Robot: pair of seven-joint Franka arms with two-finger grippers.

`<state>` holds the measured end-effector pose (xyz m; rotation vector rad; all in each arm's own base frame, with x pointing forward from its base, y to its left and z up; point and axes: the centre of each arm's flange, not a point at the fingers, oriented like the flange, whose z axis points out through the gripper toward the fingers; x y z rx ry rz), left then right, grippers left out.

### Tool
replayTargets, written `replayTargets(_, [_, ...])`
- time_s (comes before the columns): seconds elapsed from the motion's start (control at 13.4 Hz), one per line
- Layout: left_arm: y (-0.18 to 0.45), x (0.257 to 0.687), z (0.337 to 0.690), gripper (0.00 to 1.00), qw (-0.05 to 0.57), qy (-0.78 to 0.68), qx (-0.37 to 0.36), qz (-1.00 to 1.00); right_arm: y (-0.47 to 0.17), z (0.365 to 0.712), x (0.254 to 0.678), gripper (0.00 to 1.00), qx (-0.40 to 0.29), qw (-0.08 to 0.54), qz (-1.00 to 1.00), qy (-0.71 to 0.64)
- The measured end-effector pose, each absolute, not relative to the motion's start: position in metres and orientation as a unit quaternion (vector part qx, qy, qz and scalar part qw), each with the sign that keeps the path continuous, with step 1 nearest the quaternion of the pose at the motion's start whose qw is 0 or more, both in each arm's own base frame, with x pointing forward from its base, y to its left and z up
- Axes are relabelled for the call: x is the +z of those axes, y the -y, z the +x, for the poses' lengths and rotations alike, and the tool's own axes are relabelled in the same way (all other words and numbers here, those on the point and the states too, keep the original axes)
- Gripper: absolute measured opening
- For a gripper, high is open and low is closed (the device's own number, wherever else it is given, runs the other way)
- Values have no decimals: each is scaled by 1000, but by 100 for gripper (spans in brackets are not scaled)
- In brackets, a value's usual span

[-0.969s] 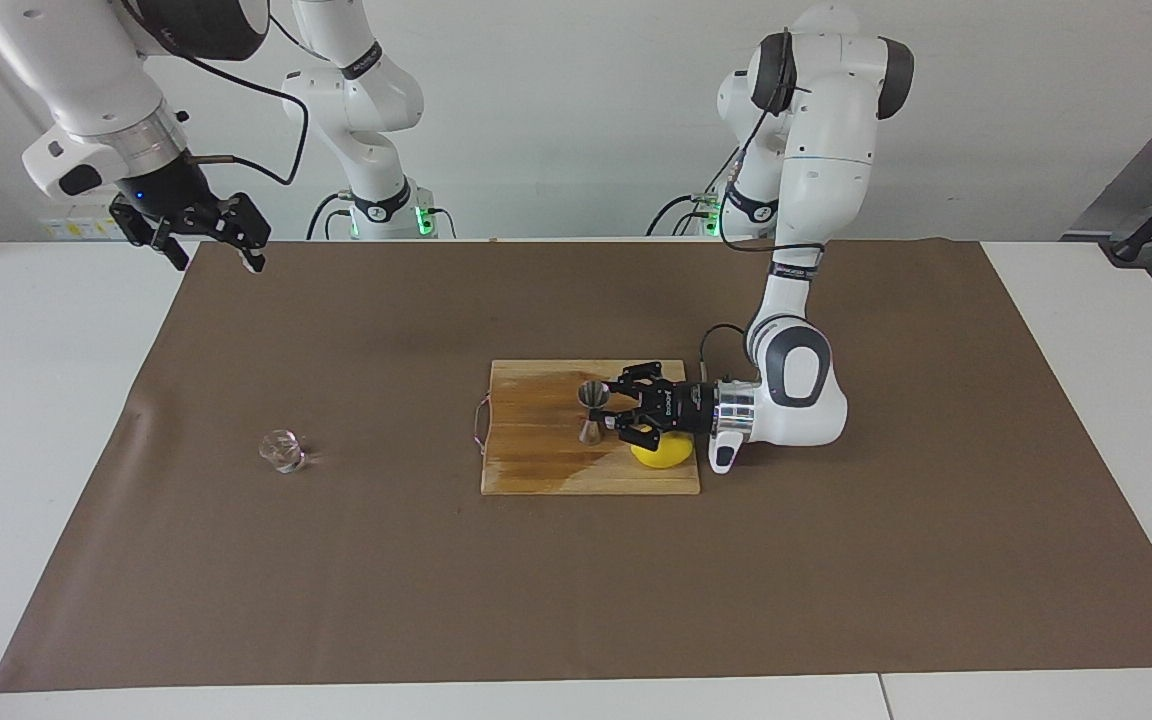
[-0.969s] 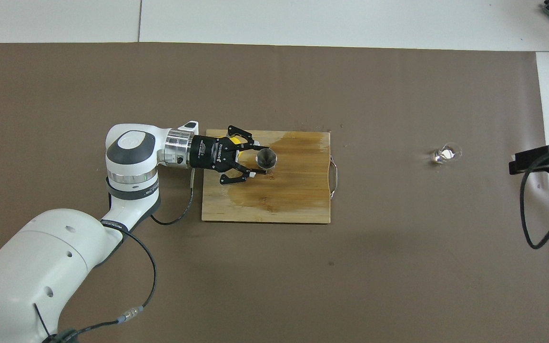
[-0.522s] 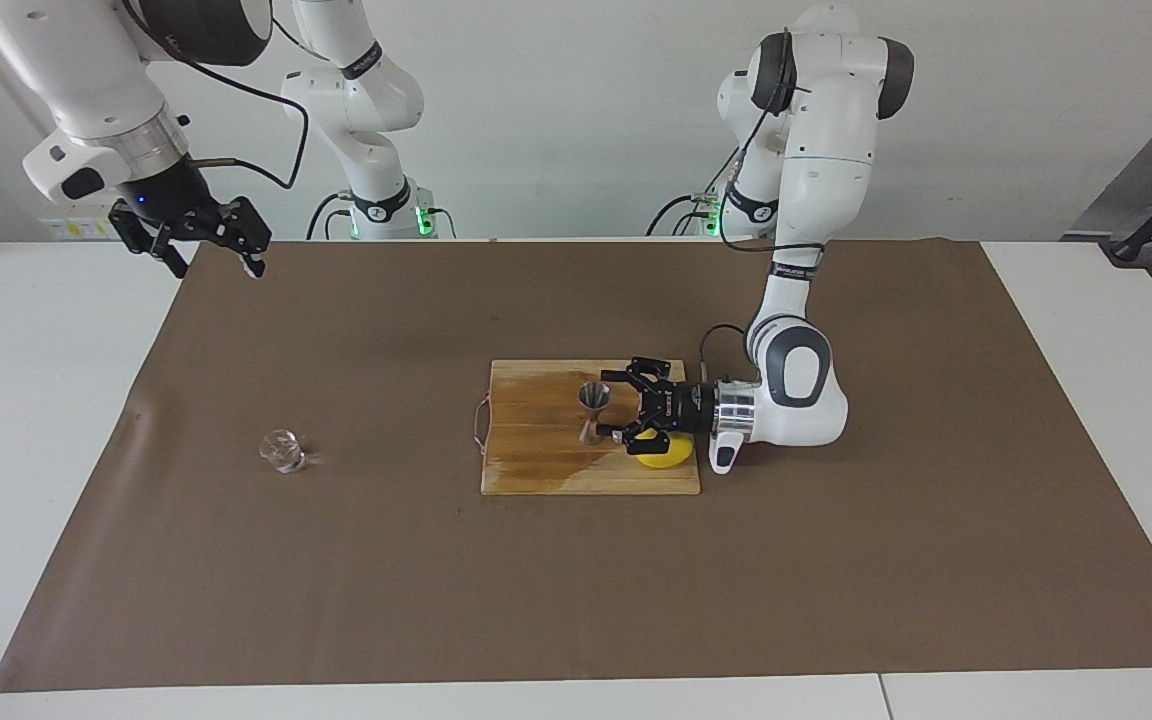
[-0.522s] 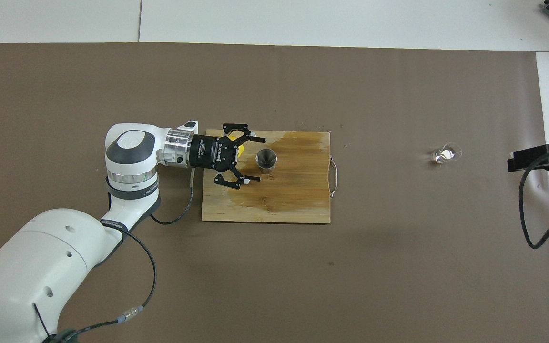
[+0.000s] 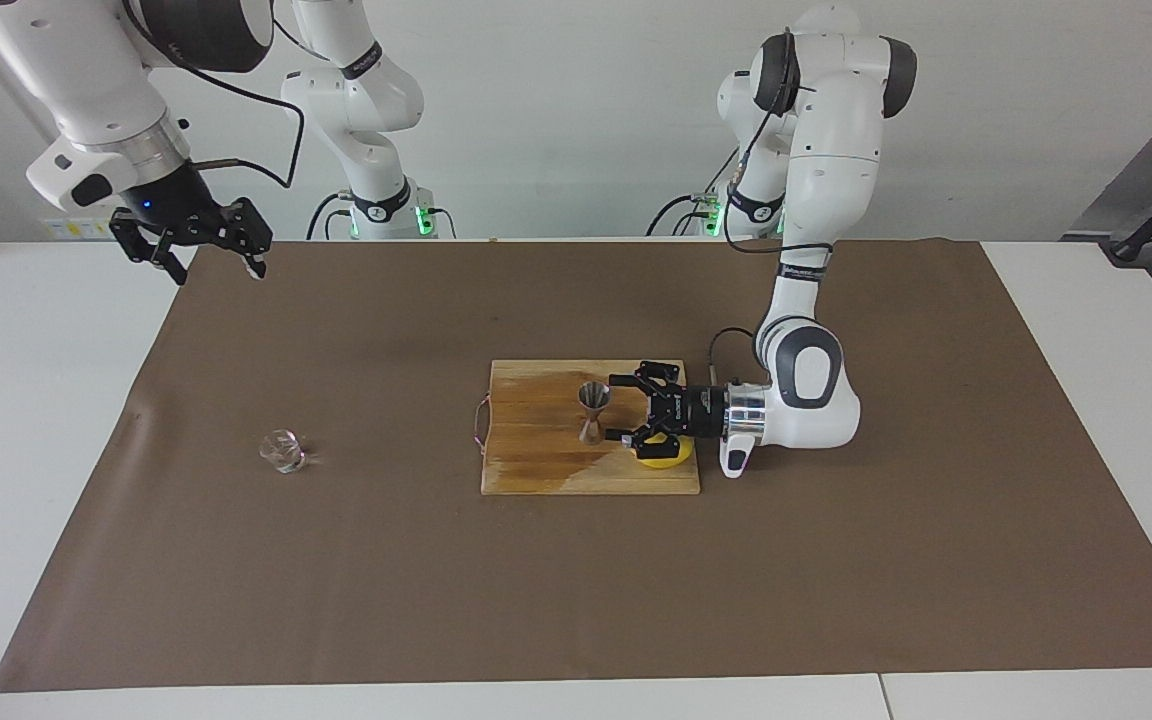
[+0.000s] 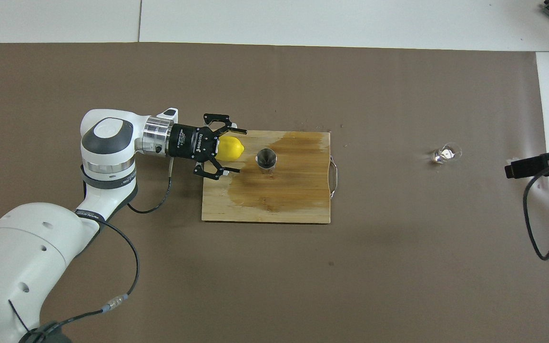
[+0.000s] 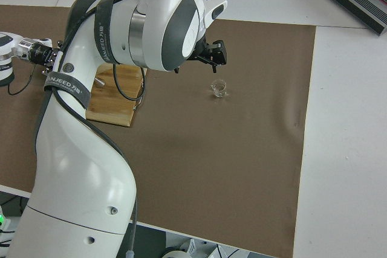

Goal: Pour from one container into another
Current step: 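Withdraw the left gripper while the right gripper reaches the clear glass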

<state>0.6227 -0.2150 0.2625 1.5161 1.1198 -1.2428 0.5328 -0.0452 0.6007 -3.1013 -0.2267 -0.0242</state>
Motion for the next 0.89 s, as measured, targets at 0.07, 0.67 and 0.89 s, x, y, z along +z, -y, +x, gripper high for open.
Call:
replayTargets(0.07, [202, 269, 629, 100, 424, -444, -490, 619, 47, 534, 600, 100, -14, 16, -996, 89])
replayTargets(0.67, [61, 329, 663, 100, 351, -334, -342, 805, 124, 535, 534, 100, -118, 133, -938, 297])
replayTargets(0.89, [22, 356, 665, 100, 310, -203, -260, 892, 156, 526, 481, 100, -174, 200, -900, 346])
